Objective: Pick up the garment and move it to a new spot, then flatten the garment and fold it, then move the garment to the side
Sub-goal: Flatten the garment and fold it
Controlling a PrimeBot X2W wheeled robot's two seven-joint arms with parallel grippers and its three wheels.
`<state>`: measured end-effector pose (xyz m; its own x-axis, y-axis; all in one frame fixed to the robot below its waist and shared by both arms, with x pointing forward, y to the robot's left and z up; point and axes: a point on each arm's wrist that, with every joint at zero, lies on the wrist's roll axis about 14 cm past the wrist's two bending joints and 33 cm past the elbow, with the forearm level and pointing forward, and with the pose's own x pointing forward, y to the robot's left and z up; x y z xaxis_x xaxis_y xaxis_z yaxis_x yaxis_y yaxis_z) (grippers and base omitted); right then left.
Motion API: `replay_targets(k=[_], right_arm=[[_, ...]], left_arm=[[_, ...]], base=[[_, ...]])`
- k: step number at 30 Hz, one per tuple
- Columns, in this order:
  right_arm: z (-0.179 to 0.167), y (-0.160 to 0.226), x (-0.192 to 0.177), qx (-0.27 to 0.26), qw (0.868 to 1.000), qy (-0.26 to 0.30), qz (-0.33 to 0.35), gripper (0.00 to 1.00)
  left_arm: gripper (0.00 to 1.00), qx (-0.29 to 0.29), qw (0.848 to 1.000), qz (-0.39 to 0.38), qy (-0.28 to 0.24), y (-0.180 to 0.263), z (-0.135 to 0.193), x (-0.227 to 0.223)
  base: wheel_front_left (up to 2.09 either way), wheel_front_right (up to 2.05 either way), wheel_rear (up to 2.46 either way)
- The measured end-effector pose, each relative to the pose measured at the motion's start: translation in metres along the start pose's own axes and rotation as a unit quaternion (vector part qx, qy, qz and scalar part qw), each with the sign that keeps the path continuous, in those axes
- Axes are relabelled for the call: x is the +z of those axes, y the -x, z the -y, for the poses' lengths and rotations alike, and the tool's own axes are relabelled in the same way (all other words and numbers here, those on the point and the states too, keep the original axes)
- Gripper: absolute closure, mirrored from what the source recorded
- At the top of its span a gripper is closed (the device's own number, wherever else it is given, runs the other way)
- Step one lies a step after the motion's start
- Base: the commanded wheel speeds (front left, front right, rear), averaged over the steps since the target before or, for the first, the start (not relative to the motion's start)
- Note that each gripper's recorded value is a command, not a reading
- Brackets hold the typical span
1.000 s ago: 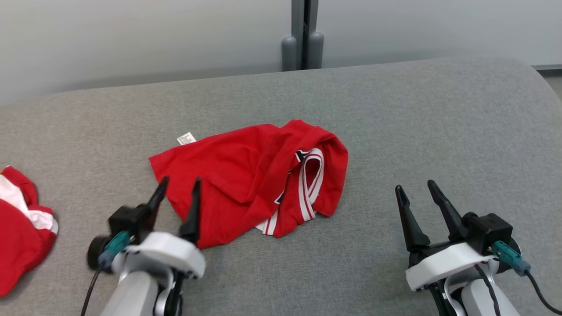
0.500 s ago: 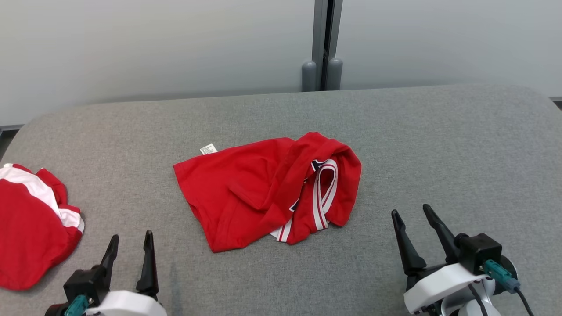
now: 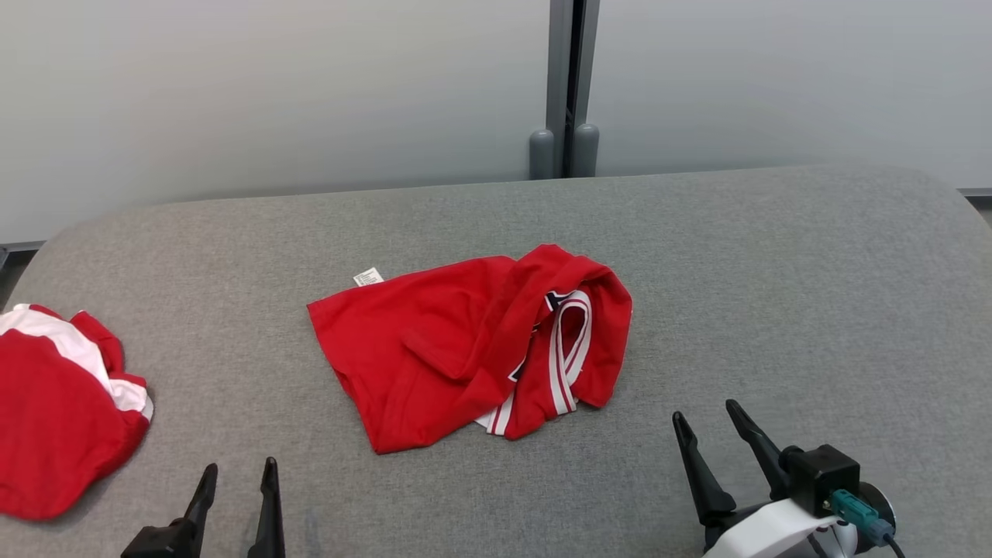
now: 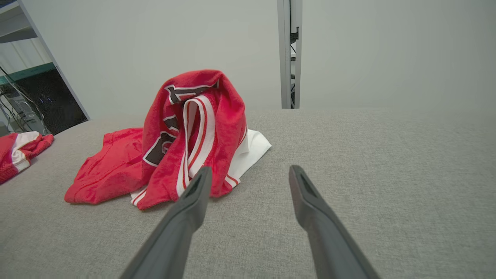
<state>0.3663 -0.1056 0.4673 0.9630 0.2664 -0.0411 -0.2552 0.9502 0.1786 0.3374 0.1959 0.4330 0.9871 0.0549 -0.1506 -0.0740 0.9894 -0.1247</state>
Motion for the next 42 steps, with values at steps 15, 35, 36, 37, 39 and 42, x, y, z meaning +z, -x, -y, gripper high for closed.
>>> replay_targets(k=[15, 35, 36, 37, 39, 42], right_arm=[[-0.093, -0.028, -0.037, 0.156, 0.986, 0.014, -0.062, 0.00], [-0.116, -0.076, -0.114, 0.226, 0.957, 0.078, -0.167, 1.00], [-0.116, -0.079, -0.110, 0.226, 0.957, 0.080, -0.161, 1.00], [-0.115, -0.082, -0.106, 0.224, 0.959, 0.080, -0.154, 1.00], [-0.112, -0.085, -0.097, 0.219, 0.962, 0.080, -0.139, 1.00], [-0.105, -0.089, -0.072, 0.206, 0.970, 0.078, -0.100, 1.00]], left_arm=[[0.00, 0.038, 0.999, -0.012, 0.021, 0.020, -0.019, -0.010], [0.00, 0.114, 0.991, -0.050, 0.042, 0.029, -0.056, -0.030], [0.00, 0.114, 0.991, -0.050, 0.043, 0.027, -0.055, -0.030], [0.00, 0.112, 0.992, -0.049, 0.043, 0.025, -0.054, -0.029], [0.00, 0.106, 0.992, -0.047, 0.043, 0.021, -0.051, -0.028], [0.00, 0.096, 0.993, -0.043, 0.044, 0.018, -0.046, -0.026]], base=[[0.00, 0.00, 0.00], [0.00, 0.00, 0.00], [0.00, 0.00, 0.00], [0.00, 0.00, 0.00], [0.00, 0.00, 0.00], [0.00, 0.00, 0.00]])
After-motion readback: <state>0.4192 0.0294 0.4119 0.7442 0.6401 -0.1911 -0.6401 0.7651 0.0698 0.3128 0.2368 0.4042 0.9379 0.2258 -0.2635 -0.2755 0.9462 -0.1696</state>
